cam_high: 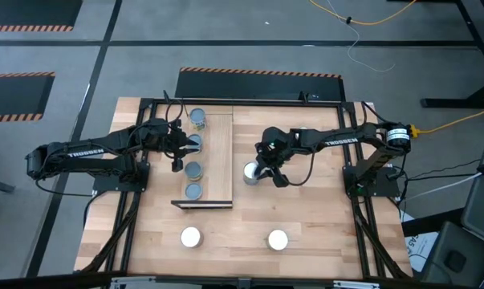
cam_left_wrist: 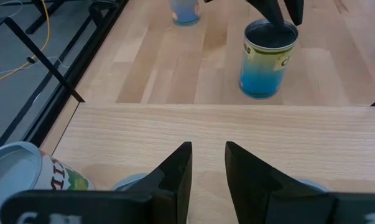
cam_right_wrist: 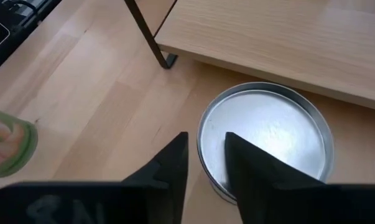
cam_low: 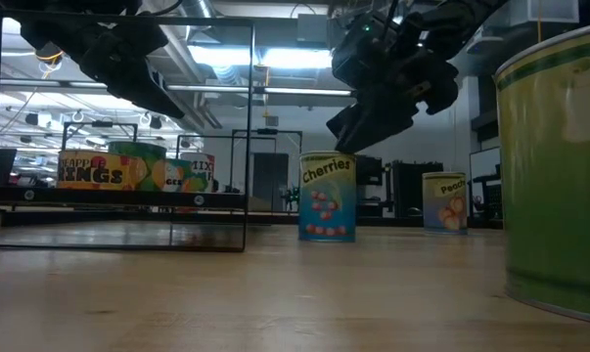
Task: Pick and place cans onto a shelf
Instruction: Put the canned cherries on the shelf
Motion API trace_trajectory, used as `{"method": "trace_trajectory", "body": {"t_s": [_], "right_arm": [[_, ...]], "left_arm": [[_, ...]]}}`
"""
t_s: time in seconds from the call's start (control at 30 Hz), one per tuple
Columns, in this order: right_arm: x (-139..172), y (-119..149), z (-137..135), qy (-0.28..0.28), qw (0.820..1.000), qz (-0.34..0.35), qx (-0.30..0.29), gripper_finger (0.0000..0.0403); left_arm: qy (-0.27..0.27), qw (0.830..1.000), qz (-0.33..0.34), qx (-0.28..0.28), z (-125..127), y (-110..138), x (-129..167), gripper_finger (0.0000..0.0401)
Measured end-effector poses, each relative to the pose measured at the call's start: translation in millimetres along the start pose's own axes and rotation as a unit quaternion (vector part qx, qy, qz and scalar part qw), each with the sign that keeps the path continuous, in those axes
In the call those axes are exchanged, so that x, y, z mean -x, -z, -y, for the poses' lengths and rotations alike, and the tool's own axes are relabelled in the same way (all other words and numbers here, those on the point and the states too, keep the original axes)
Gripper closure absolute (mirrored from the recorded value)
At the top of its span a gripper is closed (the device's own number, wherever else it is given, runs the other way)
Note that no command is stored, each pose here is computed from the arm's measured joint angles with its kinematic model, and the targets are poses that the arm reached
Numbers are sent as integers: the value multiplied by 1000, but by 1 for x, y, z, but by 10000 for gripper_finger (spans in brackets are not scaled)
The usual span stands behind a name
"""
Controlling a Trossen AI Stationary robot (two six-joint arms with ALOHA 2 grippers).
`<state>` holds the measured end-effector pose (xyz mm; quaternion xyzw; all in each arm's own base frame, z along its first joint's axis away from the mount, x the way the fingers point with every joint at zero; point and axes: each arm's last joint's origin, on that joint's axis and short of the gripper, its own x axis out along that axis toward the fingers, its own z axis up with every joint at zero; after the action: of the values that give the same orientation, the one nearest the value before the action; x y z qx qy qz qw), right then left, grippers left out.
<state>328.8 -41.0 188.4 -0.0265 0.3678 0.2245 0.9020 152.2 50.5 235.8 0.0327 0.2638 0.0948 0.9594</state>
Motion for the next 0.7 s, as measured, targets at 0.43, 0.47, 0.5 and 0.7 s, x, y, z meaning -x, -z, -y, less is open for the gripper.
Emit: {"method": "trace_trajectory", "body": {"t_s": [0.43, 0.47, 0.5, 0.7], "right_arm": [[13, -31, -4, 7, 998, 40, -41, 277], [13, -34, -5, 5, 998, 44, -52, 277], [13, -37, -7, 2, 997, 46, -64, 277], [6, -45, -21, 20, 994, 39, -101, 277]], "left_arm": [[0, 1000, -1, 0, 0, 0, 0, 312], [0, 1000, -1, 0, 0, 0, 0, 312], [0, 1000, -1, 0, 0, 0, 0, 312], [0, 1000, -1, 0, 0, 0, 0, 312]]}}
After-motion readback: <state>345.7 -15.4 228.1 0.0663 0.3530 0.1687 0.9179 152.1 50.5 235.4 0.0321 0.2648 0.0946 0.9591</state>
